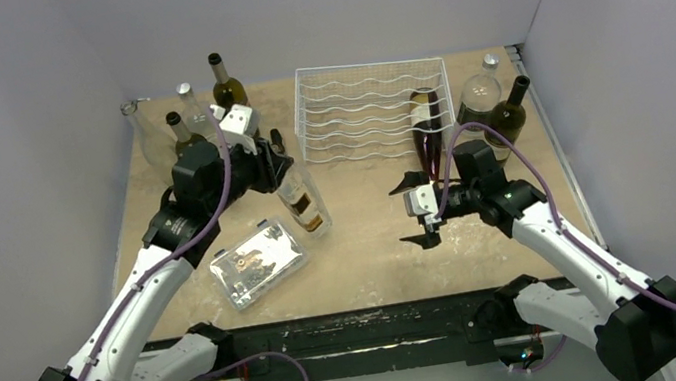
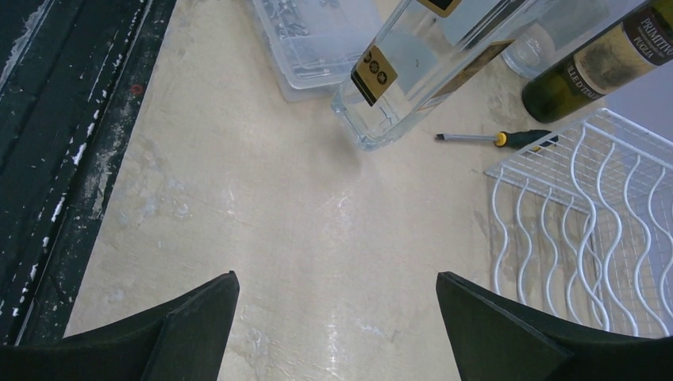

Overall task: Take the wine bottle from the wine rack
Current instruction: Place the wine bottle at the center of the board.

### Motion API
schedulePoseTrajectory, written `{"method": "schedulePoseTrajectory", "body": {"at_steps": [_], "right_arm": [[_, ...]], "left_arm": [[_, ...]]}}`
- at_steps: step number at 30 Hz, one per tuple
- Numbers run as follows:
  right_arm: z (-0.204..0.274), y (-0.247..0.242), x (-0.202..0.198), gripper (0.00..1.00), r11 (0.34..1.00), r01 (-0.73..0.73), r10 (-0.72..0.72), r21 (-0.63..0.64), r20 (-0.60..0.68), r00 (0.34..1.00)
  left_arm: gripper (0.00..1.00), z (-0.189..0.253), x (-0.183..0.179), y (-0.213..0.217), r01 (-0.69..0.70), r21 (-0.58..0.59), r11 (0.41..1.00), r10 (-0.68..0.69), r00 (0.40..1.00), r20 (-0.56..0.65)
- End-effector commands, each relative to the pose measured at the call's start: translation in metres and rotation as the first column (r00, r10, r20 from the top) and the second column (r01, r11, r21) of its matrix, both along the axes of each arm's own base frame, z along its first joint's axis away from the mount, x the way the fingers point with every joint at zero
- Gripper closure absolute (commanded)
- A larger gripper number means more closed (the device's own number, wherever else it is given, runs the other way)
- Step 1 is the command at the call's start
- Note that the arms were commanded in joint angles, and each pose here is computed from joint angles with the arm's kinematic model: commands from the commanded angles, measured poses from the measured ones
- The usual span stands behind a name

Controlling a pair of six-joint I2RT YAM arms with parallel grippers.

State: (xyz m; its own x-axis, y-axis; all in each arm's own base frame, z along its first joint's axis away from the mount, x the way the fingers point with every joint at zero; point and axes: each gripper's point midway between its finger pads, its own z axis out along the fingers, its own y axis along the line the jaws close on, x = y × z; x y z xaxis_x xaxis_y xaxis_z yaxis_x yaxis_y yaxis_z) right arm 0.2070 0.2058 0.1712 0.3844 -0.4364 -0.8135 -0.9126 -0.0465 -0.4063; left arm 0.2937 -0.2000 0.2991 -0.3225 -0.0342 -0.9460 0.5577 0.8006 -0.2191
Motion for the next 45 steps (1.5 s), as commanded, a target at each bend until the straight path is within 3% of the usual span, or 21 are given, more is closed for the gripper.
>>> {"method": "schedulePoseTrajectory", "body": {"at_steps": [1, 16, 25, 34, 45], "right_arm": [[-0.002, -0.001, 0.001, 0.01, 1.000, -0.007, 0.007, -0.010, -0.001, 1.000], [-0.009, -0.001, -0.001, 0.01, 0.999, -0.032, 0.030, -0.034, -0.036, 0.999], [-0.011, -0.001, -0.002, 0.01, 0.998, -0.042, 0.040, -0.042, -0.043, 0.998], [-0.013, -0.001, -0.002, 0.01, 0.998, -0.046, 0.043, -0.049, -0.050, 0.998], [-0.016, -0.002, -0.002, 0.01, 0.997, -0.048, 0.045, -0.058, -0.058, 0.997]], "left_arm": [[1.00, 0.093, 0.014, 0.002, 0.013, -0.172, 0.985, 0.026, 0.974, 0.225], [1.00, 0.094, 0.064, 0.034, -0.099, -0.187, 0.977, 0.143, 0.960, 0.241], [1.00, 0.088, 0.100, 0.062, -0.232, -0.099, 0.968, 0.250, 0.927, 0.279], [1.00, 0.082, 0.140, 0.101, -0.436, -0.065, 0.898, 0.433, 0.846, 0.312], [1.00, 0.079, 0.177, 0.118, -0.551, -0.047, 0.833, 0.535, 0.784, 0.315]]}}
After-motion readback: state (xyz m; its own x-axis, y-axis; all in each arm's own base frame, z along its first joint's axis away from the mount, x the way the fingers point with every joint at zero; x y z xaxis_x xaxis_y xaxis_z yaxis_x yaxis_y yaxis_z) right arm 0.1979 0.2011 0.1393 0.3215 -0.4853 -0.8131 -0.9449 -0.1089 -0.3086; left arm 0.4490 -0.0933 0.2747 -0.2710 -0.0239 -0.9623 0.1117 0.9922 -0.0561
